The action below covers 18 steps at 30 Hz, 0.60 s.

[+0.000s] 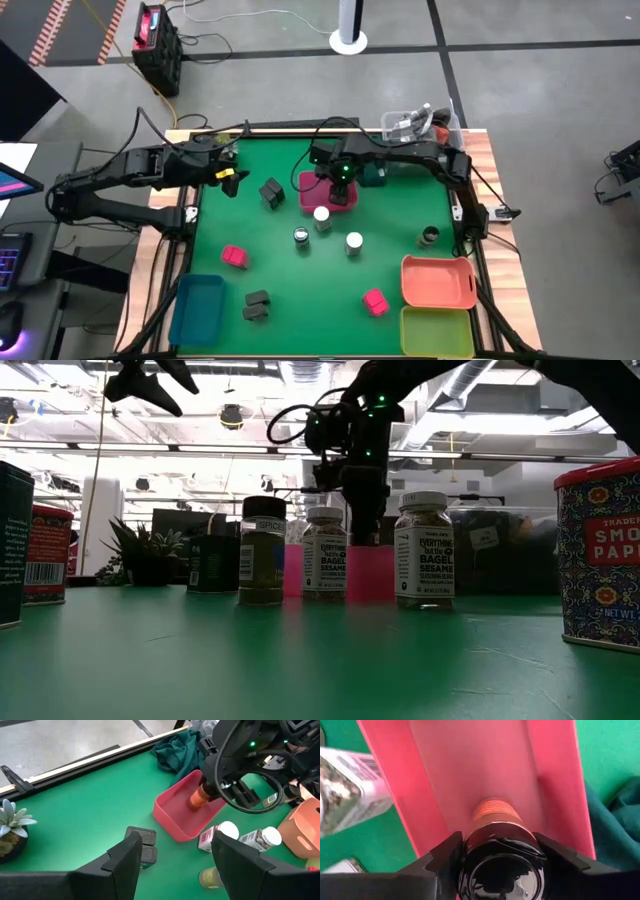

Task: Sort spices by type
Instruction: Put the middle black seasoning bottle into the red bin

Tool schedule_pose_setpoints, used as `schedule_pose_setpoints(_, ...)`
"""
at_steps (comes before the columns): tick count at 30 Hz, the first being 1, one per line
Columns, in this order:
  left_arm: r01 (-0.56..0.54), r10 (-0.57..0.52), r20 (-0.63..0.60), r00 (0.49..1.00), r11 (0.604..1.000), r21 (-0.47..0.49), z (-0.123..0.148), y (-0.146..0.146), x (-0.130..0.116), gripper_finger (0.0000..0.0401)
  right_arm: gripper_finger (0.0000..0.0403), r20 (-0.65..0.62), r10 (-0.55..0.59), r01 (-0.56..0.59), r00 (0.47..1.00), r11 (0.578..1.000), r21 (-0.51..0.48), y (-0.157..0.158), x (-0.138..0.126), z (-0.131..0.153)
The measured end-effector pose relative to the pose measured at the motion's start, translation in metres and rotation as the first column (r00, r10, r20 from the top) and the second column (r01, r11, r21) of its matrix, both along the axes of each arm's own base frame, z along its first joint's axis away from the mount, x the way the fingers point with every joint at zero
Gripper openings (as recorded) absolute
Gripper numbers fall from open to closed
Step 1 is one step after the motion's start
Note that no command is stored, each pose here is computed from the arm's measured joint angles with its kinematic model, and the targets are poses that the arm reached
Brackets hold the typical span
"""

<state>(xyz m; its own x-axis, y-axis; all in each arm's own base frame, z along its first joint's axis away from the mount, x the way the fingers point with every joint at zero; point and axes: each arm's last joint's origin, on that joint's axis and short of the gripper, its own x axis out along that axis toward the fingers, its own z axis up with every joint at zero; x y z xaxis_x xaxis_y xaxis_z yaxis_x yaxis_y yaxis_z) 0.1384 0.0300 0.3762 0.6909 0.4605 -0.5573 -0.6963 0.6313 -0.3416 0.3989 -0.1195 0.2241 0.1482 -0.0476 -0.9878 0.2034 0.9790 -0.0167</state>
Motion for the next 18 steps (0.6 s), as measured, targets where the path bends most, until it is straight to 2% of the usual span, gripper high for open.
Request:
schedule_pose_setpoints(10, 0.015, -0.014, -0.013, 1.000, 1.000, 0.018, 0.0000, 0.0000, 0.0000, 0.0229, 0.0245, -0.021, 0.001, -0.001, 1.000, 1.000, 0.015, 0.0008, -0.0029, 0.0009)
schedule_pose_setpoints(18, 0.015, -0.015, -0.014, 1.000, 1.000, 0.019, -0.0001, 0.0000, -0.0001, 0.0229, 0.0323, -0.055, -0.004, 0.007, 0.998, 0.999, 0.052, -0.0038, -0.0088, 0.0005)
